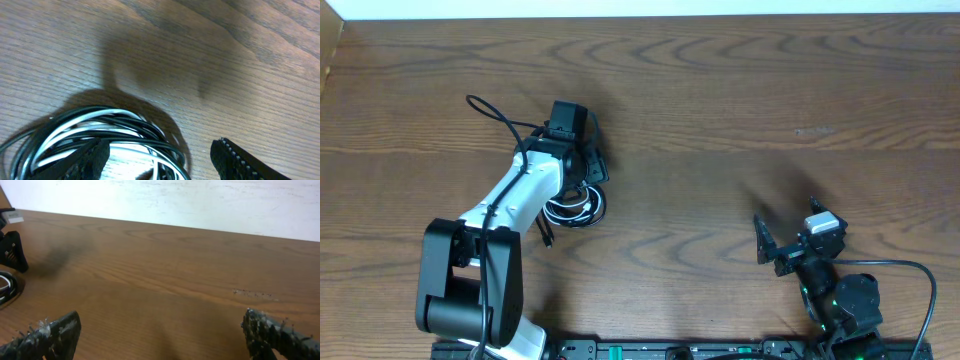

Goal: Untangle cables

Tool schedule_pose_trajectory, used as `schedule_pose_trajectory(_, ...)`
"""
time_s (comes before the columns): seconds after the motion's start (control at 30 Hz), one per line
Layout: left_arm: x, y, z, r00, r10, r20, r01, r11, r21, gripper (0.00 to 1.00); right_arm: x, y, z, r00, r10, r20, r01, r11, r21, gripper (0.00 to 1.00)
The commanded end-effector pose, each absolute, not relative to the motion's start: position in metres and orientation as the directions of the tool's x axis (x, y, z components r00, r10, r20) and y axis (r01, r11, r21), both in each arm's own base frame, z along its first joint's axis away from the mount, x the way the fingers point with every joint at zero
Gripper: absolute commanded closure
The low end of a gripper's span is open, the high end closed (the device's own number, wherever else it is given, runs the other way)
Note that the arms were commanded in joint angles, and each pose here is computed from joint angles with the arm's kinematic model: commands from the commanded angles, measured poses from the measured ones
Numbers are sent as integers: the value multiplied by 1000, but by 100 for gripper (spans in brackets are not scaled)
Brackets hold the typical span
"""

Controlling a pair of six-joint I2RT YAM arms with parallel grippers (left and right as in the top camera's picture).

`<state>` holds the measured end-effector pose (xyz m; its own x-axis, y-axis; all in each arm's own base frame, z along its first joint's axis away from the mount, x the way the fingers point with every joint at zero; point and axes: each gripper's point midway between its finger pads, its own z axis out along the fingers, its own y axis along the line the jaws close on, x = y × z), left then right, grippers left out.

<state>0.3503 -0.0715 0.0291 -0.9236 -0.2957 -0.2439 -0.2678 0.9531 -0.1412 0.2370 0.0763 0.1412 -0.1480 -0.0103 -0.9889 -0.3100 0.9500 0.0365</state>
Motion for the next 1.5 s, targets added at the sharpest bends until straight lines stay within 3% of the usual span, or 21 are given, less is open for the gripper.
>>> schedule_pose_trajectory(0.0, 350, -55, 22, -915, -301, -267, -296, 953, -61, 30, 237, 77, 140, -148, -27, -989, -312, 950, 21, 1)
schedule_pose_trajectory(0.17, 363, -61, 27, -900, -307, -310, -287, 952, -107, 30, 237, 77, 140, -148, -26, -989, -312, 950, 21, 1)
schedule_pose_trajectory(0.27, 368, -65, 30, -897, -308, -316, -279, 951, -135, 47, 237, 77, 140, -148, -27, -989, -312, 950, 21, 1)
schedule_pose_trajectory(0.3, 368, -65, 30, -897, -308, -316, -279, 951, -135, 49, 237, 77, 140, -148, -27, -989, -312, 950, 21, 1)
schedule_pose_trajectory(0.8, 326, -59, 18, -911, -381, -156, -374, 924, -73, 49, 237, 77, 140, -148, -27, -989, -312, 950, 21, 1)
schedule_pose_trajectory(1.13, 338, -68, 9, -894, -395, -211, -383, 919, -96, 47, 237, 77, 140, -148, -26, -989, -312, 950, 21, 1)
schedule_pose_trajectory(1.4, 323, -65, -11, -903, -400, -155, -395, 917, -60, 47, 237, 77, 140, -148, -27, -989, -312, 950, 21, 1)
schedule_pose_trajectory(1.47, 324, -66, -10, -905, -394, -160, -389, 919, -65, 59, 237, 77, 140, -148, -27, -989, -312, 950, 21, 1)
